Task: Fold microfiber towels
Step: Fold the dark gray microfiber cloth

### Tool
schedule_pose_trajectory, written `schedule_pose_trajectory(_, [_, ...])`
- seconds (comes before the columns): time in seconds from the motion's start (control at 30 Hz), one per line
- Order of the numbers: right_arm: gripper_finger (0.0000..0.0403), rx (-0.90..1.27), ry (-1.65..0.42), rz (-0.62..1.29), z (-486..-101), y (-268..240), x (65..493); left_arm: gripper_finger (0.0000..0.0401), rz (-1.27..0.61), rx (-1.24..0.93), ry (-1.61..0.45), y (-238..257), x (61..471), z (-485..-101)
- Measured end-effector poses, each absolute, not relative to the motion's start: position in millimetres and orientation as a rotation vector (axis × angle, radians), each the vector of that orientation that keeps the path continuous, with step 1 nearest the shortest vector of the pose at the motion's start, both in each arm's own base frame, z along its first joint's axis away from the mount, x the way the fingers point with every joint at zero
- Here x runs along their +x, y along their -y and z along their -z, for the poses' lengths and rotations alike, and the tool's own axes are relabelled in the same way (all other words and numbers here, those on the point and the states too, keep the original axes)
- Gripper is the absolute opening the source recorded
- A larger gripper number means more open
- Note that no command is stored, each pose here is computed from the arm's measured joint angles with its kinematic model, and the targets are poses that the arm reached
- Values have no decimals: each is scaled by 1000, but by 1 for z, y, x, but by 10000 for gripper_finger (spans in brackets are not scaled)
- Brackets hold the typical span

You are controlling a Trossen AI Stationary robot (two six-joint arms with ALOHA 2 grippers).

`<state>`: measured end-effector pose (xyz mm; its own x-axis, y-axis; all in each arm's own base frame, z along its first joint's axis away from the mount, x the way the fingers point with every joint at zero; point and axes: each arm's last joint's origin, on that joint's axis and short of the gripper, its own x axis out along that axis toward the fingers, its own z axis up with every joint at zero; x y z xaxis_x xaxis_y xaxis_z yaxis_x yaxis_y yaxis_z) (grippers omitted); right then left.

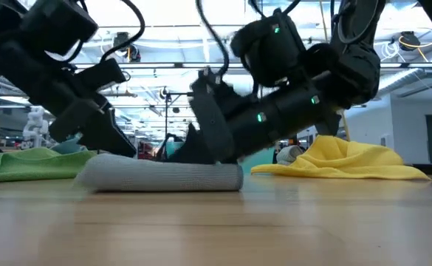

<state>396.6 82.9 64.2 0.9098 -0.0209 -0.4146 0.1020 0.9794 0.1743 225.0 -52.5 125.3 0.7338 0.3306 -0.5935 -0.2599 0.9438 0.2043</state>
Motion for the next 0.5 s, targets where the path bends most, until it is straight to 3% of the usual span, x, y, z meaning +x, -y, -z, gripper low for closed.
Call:
schedule_pose_trajectory(0.23, [4, 228, -434, 87, -63, -81, 395, 93, -282, 87, -480, 58, 223, -170])
schedule_pose_trajectory(0.5, [4, 253, -312, -24, -79, -81, 399, 93, -180, 3, -510, 81, 220, -160])
